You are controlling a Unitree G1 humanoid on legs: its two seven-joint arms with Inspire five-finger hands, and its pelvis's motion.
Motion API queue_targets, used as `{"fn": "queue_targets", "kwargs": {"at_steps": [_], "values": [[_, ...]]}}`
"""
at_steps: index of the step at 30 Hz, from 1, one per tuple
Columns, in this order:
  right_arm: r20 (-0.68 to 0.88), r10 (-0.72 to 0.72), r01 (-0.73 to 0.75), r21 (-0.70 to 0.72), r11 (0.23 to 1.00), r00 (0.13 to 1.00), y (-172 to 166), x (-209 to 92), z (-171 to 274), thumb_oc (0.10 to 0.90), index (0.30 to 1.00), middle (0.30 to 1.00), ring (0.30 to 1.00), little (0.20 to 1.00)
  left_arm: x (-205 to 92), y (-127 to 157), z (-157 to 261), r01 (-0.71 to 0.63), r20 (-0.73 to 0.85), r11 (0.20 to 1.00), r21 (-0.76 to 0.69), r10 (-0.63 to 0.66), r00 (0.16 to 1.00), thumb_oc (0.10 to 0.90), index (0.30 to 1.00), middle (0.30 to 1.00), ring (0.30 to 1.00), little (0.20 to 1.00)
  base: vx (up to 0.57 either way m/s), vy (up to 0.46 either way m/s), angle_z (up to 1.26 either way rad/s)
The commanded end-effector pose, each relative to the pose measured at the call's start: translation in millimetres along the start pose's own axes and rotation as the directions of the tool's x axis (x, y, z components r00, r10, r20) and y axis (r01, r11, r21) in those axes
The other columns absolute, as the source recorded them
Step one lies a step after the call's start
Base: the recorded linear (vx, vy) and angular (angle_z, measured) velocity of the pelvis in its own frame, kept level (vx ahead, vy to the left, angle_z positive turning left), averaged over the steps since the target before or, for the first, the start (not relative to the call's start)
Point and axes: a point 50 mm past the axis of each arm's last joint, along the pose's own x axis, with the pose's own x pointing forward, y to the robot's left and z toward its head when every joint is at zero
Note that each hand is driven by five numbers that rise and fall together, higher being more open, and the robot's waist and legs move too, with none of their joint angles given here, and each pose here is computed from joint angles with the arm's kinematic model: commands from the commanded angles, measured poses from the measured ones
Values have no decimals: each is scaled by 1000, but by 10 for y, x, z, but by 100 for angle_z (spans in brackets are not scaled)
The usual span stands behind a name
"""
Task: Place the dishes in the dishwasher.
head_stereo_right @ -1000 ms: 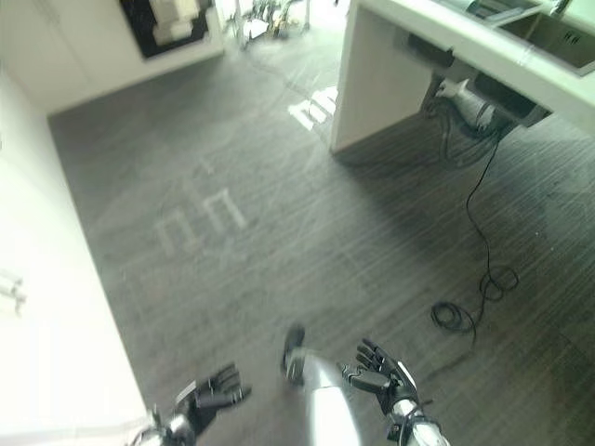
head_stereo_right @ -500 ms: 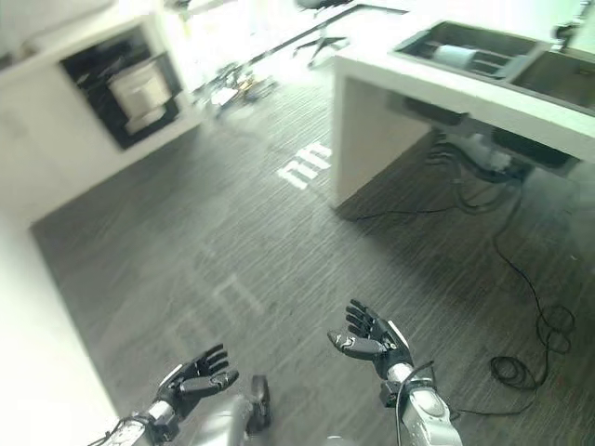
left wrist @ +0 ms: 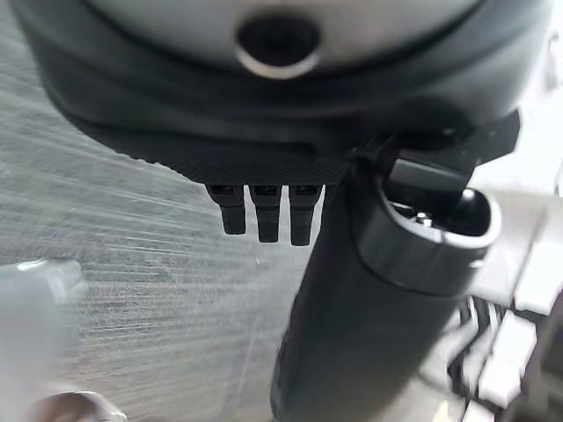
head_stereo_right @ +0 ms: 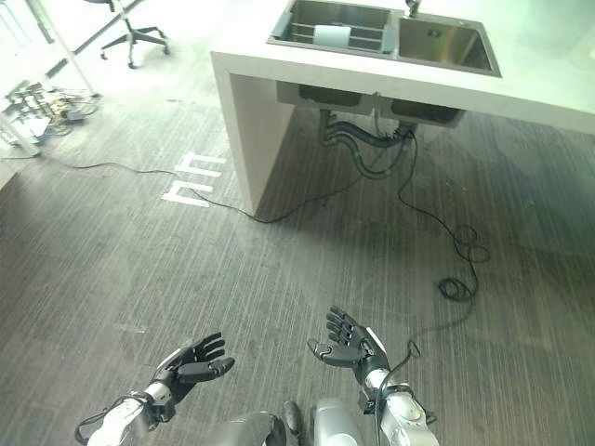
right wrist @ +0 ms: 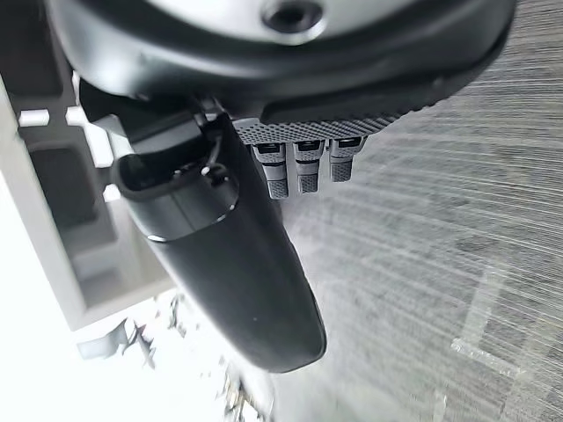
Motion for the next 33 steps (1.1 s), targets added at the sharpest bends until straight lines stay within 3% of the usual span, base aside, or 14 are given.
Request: {"fn": "queue_targets", "kwargs": {"at_steps": [1, 6, 14, 23, 33], "values": [[122, -43, 49, -47, 998, 992, -236, -81, 221, 800, 900, 900, 900, 900, -77, -102, -157, 22, 1, 999, -33, -22, 1000, 800, 900, 900, 900, 900, 211, -214, -110], [72, -70, 72, -26, 997, 995, -348, -134, 124, 800, 900, 900, 900, 900, -68, -118, -272, -17, -60, 998, -55, 13, 998, 800, 900, 900, 900, 900, 413, -581, -23], [29, -45, 48, -128, 991, 999, -473, -146, 202, 800, 900, 900, 900, 900, -86, -134, -398, -50, -97, 995, -87, 41, 994, 800, 900, 900, 900, 900, 293, -281, 3], [-55, -26, 19, -129, 991, 998, -395, -158, -48, 800, 900, 900, 900, 900, -208, -130, -690, -106, -181, 989, -101, 87, 980, 800, 900, 900, 900, 900, 404, 51, -50], [-78, -15, 5, -133, 991, 997, -274, -52, -95, 800, 900, 900, 900, 900, -272, 62, -795, -215, -283, 976, -46, 194, 939, 800, 900, 900, 900, 900, 285, 173, -43]]}}
